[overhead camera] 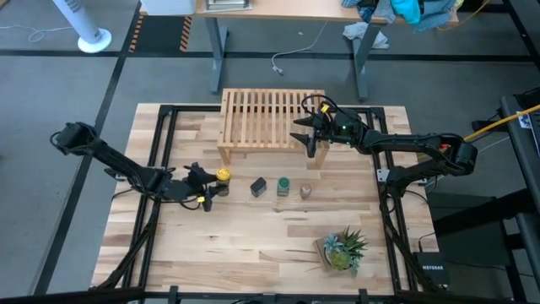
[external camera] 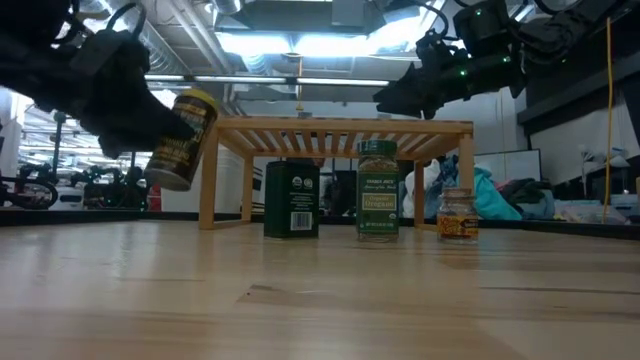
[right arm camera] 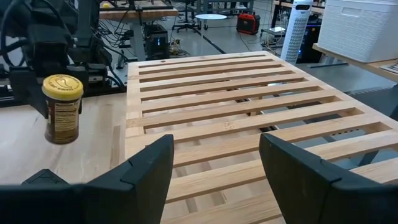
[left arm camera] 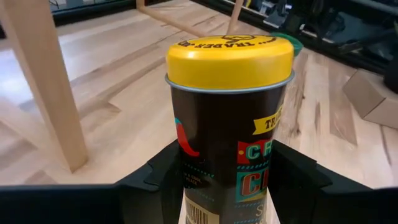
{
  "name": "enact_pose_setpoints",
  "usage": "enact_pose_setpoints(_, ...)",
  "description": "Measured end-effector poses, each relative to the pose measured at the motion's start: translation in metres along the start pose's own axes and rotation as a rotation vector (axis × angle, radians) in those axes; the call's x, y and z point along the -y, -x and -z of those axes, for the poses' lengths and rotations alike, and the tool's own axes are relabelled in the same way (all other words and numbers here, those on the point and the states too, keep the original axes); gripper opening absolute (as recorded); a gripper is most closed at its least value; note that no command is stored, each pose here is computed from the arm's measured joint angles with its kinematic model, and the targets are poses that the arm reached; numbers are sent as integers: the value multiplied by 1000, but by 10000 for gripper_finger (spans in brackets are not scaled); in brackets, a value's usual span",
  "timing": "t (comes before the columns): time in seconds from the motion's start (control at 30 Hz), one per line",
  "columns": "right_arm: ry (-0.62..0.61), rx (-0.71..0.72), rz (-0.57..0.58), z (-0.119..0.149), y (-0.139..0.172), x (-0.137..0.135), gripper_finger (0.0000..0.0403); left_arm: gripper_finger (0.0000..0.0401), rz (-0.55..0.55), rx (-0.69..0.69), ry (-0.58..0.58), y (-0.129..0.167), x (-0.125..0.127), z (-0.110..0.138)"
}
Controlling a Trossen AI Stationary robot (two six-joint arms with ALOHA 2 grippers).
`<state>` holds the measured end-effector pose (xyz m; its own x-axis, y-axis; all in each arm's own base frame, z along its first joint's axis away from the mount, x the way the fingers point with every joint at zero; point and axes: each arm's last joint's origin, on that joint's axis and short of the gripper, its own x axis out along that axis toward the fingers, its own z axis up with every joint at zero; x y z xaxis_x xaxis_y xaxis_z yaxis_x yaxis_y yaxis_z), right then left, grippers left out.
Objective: Shelf spices
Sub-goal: Remove the yellow seasoning from the shelf
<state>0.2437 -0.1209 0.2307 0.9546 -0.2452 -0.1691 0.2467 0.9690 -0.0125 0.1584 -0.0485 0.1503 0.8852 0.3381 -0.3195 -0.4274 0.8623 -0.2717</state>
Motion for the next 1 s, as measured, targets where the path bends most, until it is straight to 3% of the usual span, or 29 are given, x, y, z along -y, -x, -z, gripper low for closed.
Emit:
enact_pose_setpoints(0.8,1,6,-18,-1,0,0,243,172,33,48,-35,-37,9,46)
enact_pose_setpoints(1.0,6,12,-48,-1,0,-1,243,172,34,55,-134,-48,18,50)
